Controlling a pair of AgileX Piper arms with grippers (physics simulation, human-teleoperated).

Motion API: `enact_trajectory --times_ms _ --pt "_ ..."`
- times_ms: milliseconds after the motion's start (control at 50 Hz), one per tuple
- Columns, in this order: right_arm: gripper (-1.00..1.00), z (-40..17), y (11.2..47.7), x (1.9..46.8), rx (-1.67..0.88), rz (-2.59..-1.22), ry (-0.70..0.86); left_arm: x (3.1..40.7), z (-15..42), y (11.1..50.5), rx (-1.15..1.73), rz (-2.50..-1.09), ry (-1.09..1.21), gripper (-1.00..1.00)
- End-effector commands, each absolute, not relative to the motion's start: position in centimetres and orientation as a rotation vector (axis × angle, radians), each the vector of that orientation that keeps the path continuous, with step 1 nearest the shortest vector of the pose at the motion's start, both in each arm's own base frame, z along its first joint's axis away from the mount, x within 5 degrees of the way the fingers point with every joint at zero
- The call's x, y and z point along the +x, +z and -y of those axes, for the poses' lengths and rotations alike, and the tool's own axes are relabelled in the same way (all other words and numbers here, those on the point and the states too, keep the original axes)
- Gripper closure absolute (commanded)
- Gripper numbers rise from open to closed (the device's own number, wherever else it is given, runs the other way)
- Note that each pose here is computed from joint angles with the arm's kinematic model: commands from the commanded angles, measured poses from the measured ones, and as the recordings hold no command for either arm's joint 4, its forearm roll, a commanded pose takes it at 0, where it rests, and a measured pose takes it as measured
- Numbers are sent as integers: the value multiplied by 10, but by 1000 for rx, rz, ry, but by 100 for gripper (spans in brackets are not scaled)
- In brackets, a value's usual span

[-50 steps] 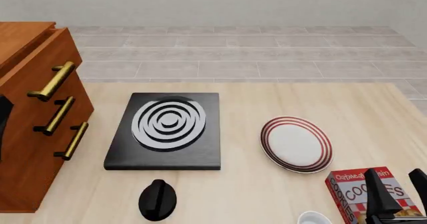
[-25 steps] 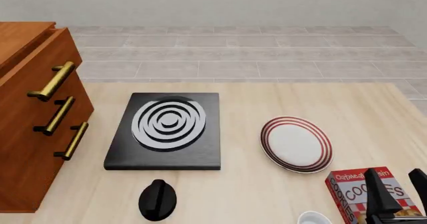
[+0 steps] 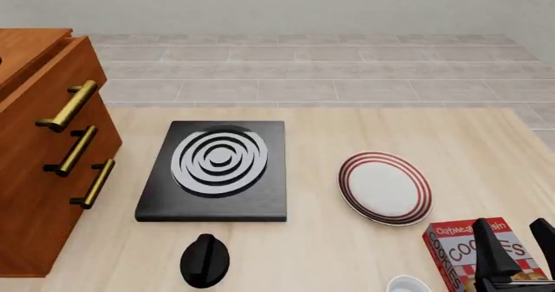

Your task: Pick the akita bowl in the top layer of the wooden cabinet and place it on the plate.

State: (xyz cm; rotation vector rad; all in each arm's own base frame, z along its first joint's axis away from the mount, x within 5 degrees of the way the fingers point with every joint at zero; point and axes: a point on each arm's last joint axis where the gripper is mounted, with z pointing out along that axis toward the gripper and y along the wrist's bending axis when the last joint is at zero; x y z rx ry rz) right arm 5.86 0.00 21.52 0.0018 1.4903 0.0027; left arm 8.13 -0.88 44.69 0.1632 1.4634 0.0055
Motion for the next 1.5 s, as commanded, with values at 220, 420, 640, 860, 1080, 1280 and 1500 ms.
enact_trajectory --times_ms 220,420,640,860,1080,1280,1500 --pt "-100 0 215 58 0 -1491 2 109 10 457 176 -1576 36 -100" --pt "-100 0 215 59 3 -1491 4 116 6 457 171 -1625 77 -100" --pt "-100 0 216 60 5 -1489 7 126 4 451 162 -1688 92 -100" --pt "-100 0 216 59 6 -1487 10 129 2 453 139 -1707 94 -100" --pt "-100 0 216 59 9 -1486 10 135 0 457 128 -1732 109 -100" --pt "-100 0 216 57 13 -1484 11 147 -4 451 111 -1781 128 -100" --pt "-100 0 215 57 15 -1484 12 154 -4 448 129 -1814 139 -100"
